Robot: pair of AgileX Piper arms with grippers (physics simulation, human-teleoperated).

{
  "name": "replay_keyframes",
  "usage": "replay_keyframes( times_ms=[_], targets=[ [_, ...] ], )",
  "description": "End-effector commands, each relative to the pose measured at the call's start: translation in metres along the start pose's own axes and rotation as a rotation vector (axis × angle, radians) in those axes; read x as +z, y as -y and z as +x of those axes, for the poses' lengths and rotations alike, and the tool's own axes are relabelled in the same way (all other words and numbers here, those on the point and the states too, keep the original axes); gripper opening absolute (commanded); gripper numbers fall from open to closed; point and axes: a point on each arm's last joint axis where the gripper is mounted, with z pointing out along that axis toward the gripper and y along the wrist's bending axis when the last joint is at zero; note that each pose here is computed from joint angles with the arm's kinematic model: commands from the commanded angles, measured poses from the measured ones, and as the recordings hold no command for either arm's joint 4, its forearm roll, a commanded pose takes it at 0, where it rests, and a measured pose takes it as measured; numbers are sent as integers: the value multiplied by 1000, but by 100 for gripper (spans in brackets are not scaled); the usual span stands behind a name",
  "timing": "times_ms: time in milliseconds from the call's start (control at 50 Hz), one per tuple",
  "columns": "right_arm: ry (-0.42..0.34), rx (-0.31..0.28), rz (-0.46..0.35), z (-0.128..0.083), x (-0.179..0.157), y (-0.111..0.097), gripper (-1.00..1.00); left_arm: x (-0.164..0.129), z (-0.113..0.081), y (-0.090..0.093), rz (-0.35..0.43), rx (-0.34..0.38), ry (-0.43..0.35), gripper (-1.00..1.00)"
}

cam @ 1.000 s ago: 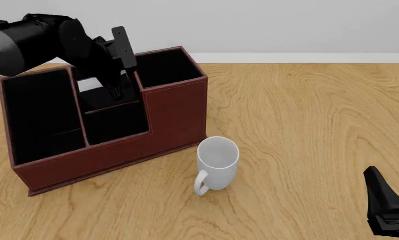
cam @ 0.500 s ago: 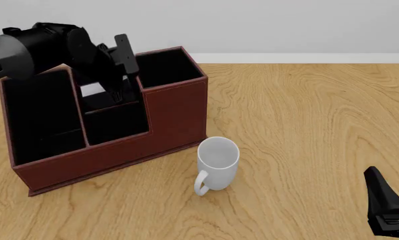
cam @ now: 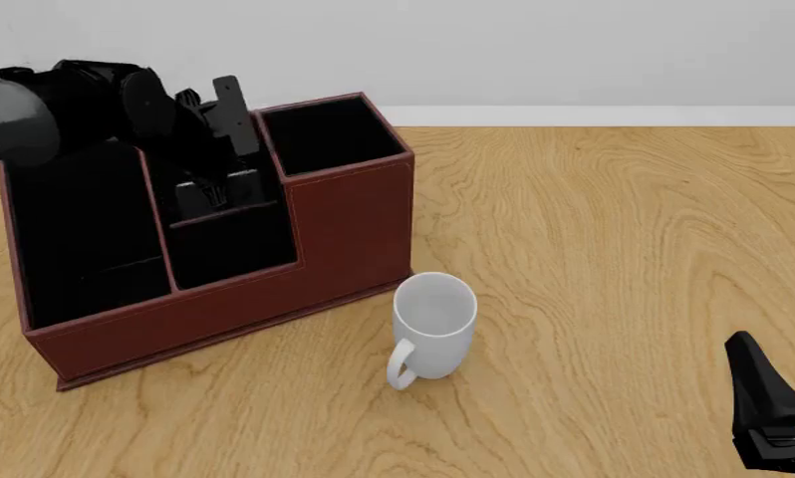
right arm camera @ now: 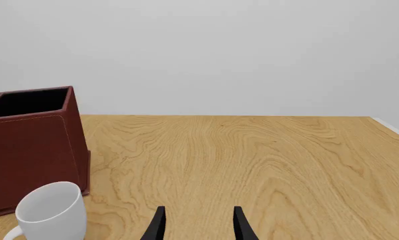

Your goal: Pick up the book and place it in the front compartment of the caddy.

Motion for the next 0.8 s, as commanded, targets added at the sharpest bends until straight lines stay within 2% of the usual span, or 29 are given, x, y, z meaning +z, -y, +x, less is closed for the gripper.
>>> replay_keyframes(
  times_ms=[20, 180, 420, 560, 640, 800],
  targets=[
    [0, 0, 0, 0, 0, 0, 100, -9, 4, -8, -47, 21, 8, 100],
    [0, 0, 0, 0, 0, 0, 100, -22, 1, -9, -58, 31, 17, 100],
    [0, 0, 0, 0, 0, 0, 100, -76, -8, -4, -79, 50, 49, 100],
    [0, 0, 0, 0, 0, 0, 100, -125, -6, 8, -99, 80, 67, 100],
    [0, 0, 0, 0, 0, 0, 100, -156, -11, 18, -89, 73, 91, 100],
    [0, 0, 0, 0, 0, 0, 100, -206, 1, 31, -122, 107, 98, 100]
  ],
)
